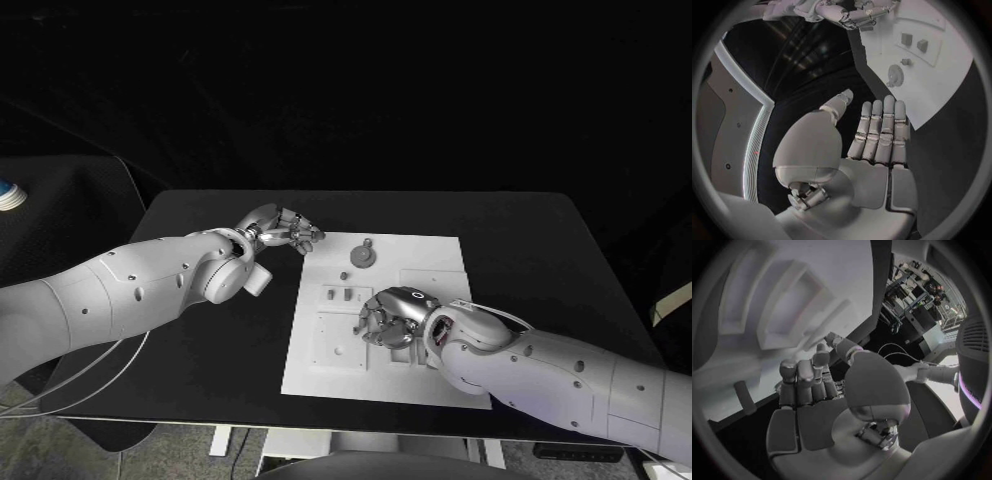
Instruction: Assemble the parts on the task board
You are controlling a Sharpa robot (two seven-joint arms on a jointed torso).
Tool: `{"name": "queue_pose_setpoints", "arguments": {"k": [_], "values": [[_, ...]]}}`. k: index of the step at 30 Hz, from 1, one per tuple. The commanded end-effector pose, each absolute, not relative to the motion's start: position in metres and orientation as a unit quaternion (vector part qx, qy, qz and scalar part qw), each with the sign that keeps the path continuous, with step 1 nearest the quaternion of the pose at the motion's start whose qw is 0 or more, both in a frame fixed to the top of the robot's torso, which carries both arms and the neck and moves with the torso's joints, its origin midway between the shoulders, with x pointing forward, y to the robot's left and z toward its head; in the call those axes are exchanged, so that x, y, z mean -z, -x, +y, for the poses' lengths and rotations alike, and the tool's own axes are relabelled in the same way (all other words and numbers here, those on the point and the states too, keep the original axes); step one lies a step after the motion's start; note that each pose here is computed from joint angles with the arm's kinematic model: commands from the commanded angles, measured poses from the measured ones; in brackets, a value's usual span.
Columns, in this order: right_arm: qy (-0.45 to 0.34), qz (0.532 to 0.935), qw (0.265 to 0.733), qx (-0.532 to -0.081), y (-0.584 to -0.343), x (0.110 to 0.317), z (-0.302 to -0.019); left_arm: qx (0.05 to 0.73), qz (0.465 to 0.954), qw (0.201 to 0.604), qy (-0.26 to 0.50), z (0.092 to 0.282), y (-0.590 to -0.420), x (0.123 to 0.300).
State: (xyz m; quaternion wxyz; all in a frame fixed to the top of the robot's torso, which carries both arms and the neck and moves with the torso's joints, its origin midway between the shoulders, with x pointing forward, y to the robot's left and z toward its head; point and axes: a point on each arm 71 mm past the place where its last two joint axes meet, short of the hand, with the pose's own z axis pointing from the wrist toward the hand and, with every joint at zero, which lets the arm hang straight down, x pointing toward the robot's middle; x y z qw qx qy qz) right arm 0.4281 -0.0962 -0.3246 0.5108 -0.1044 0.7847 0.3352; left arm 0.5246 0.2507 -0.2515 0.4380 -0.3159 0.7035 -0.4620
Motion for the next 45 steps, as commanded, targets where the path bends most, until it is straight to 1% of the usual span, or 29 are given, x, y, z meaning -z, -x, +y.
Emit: {"name": "queue_pose_setpoints", "arguments": {"k": [1, 5, 12, 16, 20, 25, 30, 37, 45], "values": [[0.098, 0.771, 0.526, -0.345, -0.428, 0.316, -0.097, 0.467, 0.701, 0.438, 0.315, 0.25, -0.525, 0.25], [0.085, 0.765, 0.53, -0.355, -0.429, 0.305, -0.101, 0.466, 0.7, 0.44, 0.315, 0.252, -0.525, 0.25], [0.058, 0.749, 0.55, -0.364, -0.441, 0.273, -0.115, 0.465, 0.699, 0.442, 0.315, 0.253, -0.526, 0.25], [0.043, 0.744, 0.565, -0.355, -0.452, 0.256, -0.134, 0.466, 0.698, 0.443, 0.315, 0.252, -0.526, 0.25], [0.025, 0.747, 0.572, -0.339, -0.463, 0.249, -0.156, 0.468, 0.696, 0.445, 0.314, 0.252, -0.526, 0.25], [0.004, 0.75, 0.58, -0.316, -0.47, 0.248, -0.19, 0.467, 0.695, 0.448, 0.314, 0.252, -0.526, 0.249], [-0.004, 0.758, 0.579, -0.301, -0.472, 0.251, -0.205, 0.468, 0.694, 0.449, 0.314, 0.253, -0.526, 0.249], [0.0, 0.767, 0.573, -0.287, -0.474, 0.261, -0.212, 0.47, 0.693, 0.448, 0.313, 0.253, -0.525, 0.249], [0.008, 0.781, 0.559, -0.278, -0.473, 0.277, -0.211, 0.47, 0.694, 0.448, 0.313, 0.253, -0.526, 0.249]]}}
